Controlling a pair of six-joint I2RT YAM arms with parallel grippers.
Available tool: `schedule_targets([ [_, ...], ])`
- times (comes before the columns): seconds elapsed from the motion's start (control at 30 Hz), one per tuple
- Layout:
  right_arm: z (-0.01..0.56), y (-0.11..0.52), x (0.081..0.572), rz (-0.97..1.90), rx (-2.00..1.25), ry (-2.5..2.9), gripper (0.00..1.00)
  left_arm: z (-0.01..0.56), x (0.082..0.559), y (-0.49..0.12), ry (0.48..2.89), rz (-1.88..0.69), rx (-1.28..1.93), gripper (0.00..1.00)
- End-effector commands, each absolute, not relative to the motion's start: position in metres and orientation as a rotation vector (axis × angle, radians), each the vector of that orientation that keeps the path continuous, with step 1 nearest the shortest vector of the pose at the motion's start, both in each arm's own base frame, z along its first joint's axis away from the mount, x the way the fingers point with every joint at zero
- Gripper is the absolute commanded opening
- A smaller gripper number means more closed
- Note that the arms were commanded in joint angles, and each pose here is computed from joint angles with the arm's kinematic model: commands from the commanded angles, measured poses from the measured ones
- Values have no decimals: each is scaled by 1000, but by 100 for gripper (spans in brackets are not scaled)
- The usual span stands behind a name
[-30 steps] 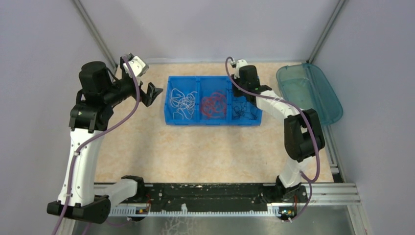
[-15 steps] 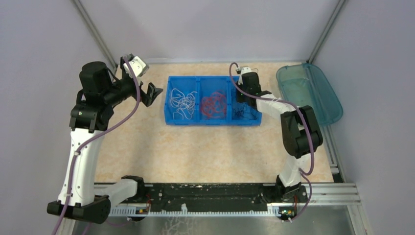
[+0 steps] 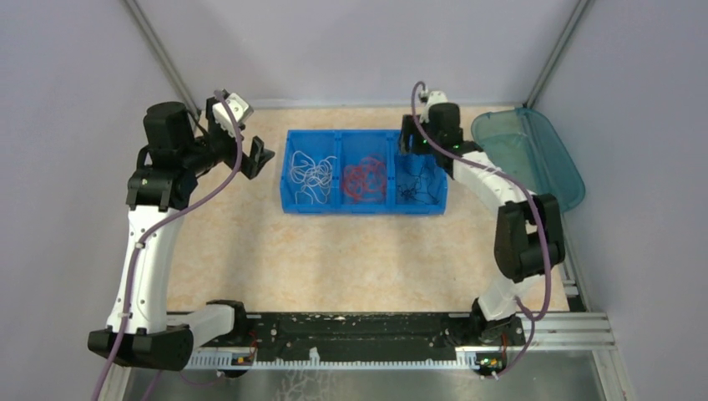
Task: Untangle the cables
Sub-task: Place the cable in the bin.
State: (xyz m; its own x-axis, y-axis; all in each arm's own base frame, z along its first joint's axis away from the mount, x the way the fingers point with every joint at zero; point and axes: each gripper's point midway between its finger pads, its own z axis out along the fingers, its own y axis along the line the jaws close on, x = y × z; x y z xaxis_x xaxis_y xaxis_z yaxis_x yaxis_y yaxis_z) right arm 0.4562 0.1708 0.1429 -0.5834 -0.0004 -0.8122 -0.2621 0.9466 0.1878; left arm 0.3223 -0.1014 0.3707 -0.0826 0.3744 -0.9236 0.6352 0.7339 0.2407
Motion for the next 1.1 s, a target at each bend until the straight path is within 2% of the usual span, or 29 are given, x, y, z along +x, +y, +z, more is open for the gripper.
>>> schedule_targets([
  [0.0, 272, 143, 489, 436, -79, 1892, 69, 380, 322, -103, 1663, -282, 809, 100],
  [0.17, 254, 107, 518, 296, -17, 1918, 70, 377, 322, -104, 1666, -284, 821, 100],
  [0.47, 203, 79, 560, 388, 75, 1958, 66, 374, 326, -106, 1674, -296, 837, 100],
  [0.73, 184, 78, 588, 419, 51, 1934, 62, 371, 330, -106, 1683, -296, 839, 100],
  [0.9, 175, 87, 593, 479, 11, 1919, 55, 369, 332, -105, 1691, -286, 843, 100],
  [1.07, 172, 99, 589, 572, 0, 1904, 40, 367, 336, -102, 1693, -267, 843, 100],
])
